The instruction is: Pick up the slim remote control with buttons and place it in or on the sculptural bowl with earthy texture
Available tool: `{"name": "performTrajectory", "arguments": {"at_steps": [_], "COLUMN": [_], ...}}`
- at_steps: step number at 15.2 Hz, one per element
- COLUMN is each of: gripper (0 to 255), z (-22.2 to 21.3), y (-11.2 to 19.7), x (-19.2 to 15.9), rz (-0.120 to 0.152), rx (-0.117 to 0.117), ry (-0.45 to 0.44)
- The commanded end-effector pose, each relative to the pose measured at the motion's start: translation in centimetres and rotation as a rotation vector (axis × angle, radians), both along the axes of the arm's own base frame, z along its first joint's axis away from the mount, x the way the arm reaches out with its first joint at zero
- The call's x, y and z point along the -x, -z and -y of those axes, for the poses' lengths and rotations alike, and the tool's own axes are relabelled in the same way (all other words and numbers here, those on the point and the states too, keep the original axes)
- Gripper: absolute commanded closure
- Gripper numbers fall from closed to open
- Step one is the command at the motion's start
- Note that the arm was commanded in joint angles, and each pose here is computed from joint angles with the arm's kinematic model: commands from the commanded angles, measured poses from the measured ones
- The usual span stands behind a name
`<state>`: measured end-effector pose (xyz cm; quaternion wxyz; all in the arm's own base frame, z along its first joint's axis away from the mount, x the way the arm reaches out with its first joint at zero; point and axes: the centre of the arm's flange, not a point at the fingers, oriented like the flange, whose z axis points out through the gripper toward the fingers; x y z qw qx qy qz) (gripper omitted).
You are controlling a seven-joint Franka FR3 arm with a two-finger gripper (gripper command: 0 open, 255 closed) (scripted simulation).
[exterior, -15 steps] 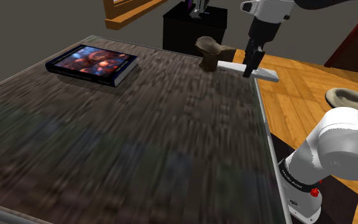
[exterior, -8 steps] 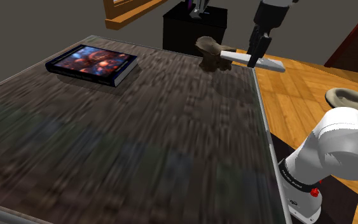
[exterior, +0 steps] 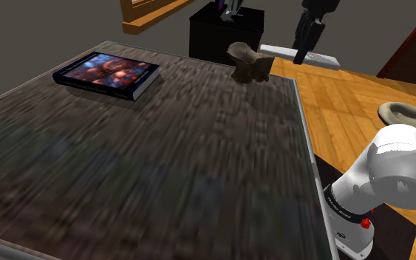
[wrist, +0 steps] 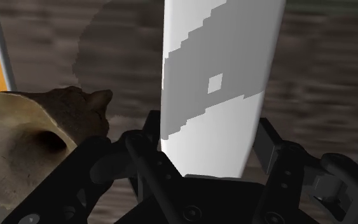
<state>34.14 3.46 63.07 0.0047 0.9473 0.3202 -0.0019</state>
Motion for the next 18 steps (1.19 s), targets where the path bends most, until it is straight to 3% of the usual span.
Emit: {"name": "performTrajectory", "arguments": {"at_steps": [1,2,18], "gripper": [255,255,255], "z": [0.0,0.0,7.6], "y": [-1.1,-1.5,-1.8], "x": [0.1,0.1,-19.6], "rz": [0.000,0.000,0.000], "rx": [0.000,0.000,0.000], "ry": [0.000,0.000,0.000]}}
